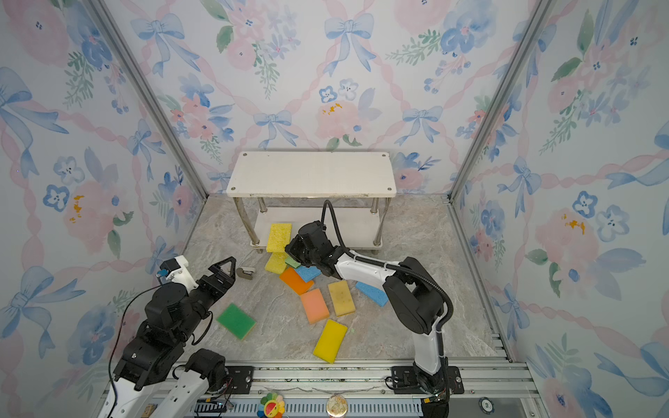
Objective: Place and organize the cleaning sponges onto the shelf
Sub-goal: 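Carry the yellow sponge onto the lower shelf tier while the left arm draws back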
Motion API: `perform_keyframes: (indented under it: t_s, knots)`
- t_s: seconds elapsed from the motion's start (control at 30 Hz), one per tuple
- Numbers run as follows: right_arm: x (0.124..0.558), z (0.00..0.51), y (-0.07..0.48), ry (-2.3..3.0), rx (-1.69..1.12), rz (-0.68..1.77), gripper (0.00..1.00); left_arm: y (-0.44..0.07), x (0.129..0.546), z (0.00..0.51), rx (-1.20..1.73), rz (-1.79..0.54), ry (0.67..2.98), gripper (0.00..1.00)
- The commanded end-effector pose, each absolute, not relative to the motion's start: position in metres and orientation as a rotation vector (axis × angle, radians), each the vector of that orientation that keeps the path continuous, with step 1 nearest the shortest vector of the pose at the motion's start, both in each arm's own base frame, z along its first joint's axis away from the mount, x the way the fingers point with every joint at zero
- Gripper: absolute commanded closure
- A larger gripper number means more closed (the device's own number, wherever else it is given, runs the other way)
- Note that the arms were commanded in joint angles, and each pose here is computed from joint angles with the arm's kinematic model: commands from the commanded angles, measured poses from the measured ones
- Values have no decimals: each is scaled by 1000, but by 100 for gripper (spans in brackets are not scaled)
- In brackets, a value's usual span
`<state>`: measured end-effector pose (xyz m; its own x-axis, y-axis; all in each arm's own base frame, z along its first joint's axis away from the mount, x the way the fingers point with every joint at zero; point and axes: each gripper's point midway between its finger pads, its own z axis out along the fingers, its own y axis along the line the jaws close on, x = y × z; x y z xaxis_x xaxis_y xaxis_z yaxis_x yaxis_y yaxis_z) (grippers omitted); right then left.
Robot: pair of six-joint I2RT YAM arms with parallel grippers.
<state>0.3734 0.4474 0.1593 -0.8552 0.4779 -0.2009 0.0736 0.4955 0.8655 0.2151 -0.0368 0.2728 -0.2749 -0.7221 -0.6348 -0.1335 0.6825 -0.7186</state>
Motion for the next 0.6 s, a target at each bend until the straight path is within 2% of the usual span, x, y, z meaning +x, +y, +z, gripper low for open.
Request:
perform_keyframes:
  t_s: [0.0,0.57]
  knots:
    - [387,187,472,2221,442,1422,100,-24,208,270,-676,-558,1817,2]
    - [420,144,505,2273,466,1396,100,-14,195,283,-623,-467,1831,2]
